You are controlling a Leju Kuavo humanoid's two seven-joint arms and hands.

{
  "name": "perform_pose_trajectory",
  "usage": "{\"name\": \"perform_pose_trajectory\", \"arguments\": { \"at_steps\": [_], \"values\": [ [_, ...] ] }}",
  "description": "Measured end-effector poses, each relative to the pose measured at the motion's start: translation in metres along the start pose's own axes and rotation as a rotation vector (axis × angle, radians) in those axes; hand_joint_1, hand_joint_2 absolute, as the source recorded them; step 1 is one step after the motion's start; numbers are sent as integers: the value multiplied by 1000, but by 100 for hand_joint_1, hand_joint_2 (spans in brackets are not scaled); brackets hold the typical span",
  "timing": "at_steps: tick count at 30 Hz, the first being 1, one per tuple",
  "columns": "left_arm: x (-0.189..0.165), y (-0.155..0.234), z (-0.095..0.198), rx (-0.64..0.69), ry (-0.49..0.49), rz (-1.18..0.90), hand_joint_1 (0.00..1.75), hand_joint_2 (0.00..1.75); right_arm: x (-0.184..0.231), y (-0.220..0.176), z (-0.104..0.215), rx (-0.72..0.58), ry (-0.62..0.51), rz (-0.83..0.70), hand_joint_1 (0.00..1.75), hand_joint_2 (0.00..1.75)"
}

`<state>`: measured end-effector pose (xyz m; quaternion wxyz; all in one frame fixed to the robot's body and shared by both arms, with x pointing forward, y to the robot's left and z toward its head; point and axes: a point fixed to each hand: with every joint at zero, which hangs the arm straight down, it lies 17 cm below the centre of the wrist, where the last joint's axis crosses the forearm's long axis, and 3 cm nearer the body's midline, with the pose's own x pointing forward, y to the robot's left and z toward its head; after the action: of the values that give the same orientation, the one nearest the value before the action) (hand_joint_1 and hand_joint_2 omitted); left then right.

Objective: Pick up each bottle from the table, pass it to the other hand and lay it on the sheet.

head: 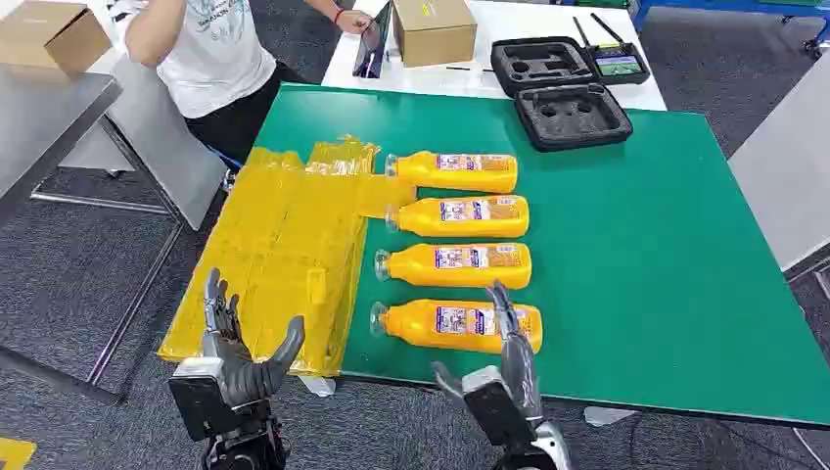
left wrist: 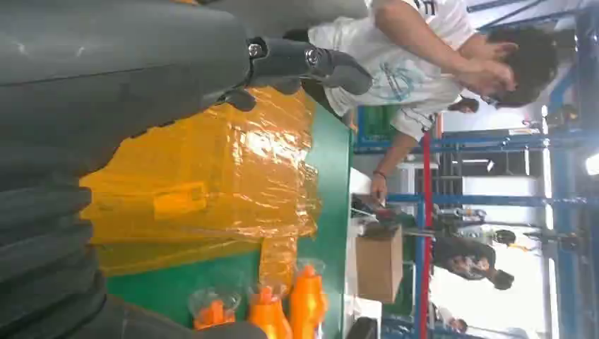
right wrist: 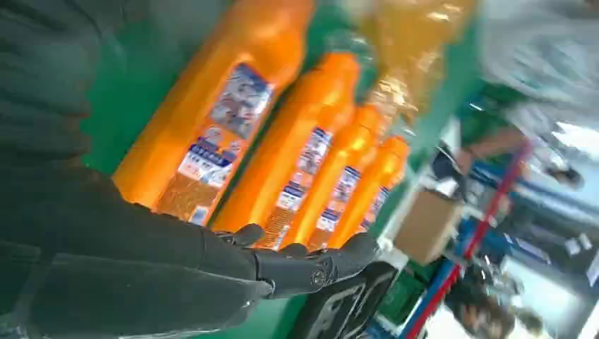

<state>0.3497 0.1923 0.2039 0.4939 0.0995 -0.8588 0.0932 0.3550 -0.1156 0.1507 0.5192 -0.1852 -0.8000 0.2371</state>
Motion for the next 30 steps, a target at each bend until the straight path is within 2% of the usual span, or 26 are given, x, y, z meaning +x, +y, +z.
{"name": "perform_pose_trajectory", "arguments": {
  "at_steps": [4,14,23,30],
  "values": [
    [-2,-2,-4,-7,-11,17,0,175,-23,3,-1,121,22,186,0,175],
    [-13,-1,-8,-4,-5,19,0,175,-67,-4,-30,320,29,403,0,175],
    [-17,0,-10,-1,-2,17,0,175,-93,7,-39,418,32,510,0,175],
    [-22,-2,-17,0,0,29,0,175,-122,16,-46,521,53,515,0,175]
  ]
}}
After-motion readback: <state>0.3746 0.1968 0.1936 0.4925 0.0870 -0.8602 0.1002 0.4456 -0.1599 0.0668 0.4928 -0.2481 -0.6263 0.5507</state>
